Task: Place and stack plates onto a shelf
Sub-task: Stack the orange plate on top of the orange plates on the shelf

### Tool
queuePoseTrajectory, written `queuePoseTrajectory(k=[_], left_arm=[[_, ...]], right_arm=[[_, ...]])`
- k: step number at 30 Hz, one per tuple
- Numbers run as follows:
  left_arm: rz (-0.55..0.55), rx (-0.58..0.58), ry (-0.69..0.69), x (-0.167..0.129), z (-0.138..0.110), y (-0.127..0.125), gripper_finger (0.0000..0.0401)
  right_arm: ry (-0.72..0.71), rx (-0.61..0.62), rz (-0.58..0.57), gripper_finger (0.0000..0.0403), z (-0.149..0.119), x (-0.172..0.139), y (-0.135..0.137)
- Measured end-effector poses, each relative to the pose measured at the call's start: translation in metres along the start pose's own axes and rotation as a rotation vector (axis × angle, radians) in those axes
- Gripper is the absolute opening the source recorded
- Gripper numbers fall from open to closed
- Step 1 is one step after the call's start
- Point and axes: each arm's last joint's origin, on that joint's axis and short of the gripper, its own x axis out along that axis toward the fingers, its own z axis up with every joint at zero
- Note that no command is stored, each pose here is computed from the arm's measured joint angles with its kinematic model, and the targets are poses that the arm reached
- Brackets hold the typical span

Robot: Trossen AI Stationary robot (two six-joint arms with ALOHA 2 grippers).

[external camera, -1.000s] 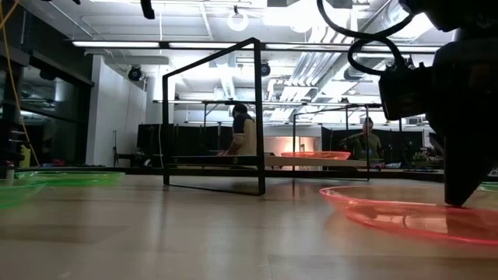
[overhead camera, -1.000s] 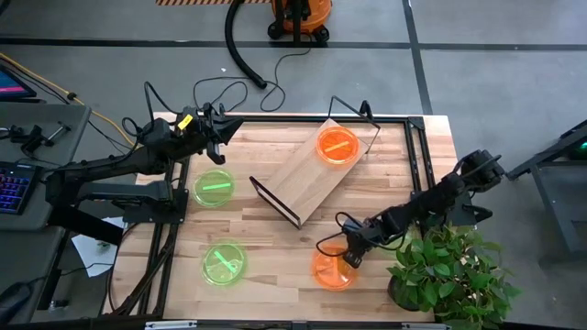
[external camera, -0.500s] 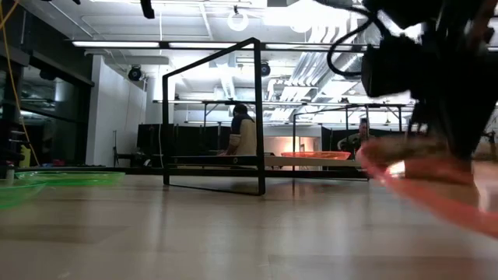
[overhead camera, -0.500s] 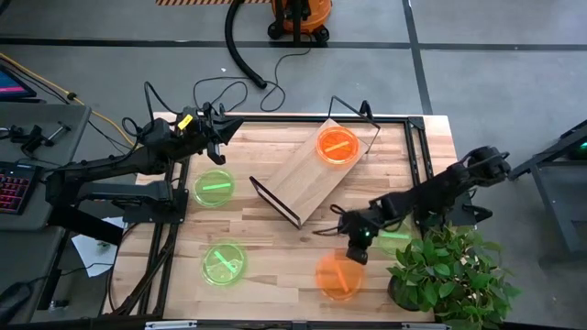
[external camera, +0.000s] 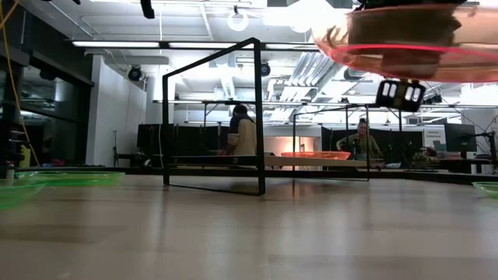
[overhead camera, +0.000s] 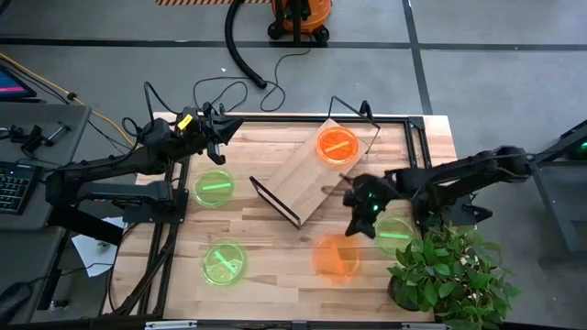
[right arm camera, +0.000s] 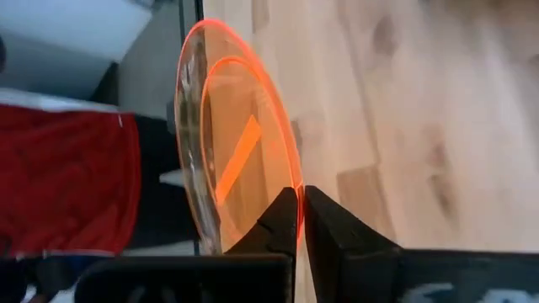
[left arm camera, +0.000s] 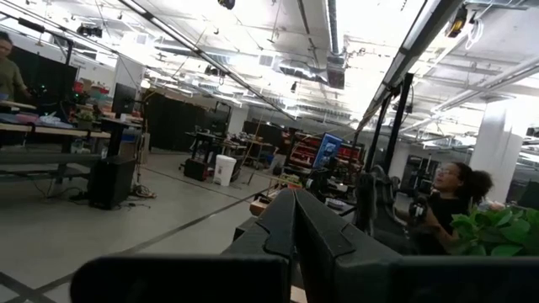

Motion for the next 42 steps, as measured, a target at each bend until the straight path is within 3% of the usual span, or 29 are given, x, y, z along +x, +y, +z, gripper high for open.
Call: queuePoseTrajectory(k=[9, 16, 21, 29, 37, 42], left_arm=[[0.000, 0.000, 0.000, 0.000, 0.000, 0.000, 0.0000], [0.022, 0.000, -0.005, 0.000, 0.000, 0.001, 0.0000], [0.027, 0.000, -0.007, 0.000, 0.000, 0.001, 0.0000], [0.029, 0.000, -0.008, 0.000, 0.000, 0.001, 0.0000], [0.029, -0.006, -0.009, 0.000, 0.000, 0.001, 0.0000], [0.029, -0.006, -0.008, 0.000, 0.000, 0.001, 0.0000]], right_arm=[[-0.313, 0.054, -0.167, 0.0000, 0.005, -0.076, -0.017], [-0.449, 0.141, -0.296, 0.0000, -0.001, -0.107, -0.030], [-0.530, 0.218, -0.306, 0.0000, -0.018, -0.114, -0.047], [-0.827, 0.314, -0.189, 0.0000, -0.041, -0.118, -0.061], [-1.097, 0.559, -0.369, 0.0000, -0.047, -0.119, -0.076], [-1.193, 0.707, -0.411, 0.0000, -0.045, -0.118, -0.082]])
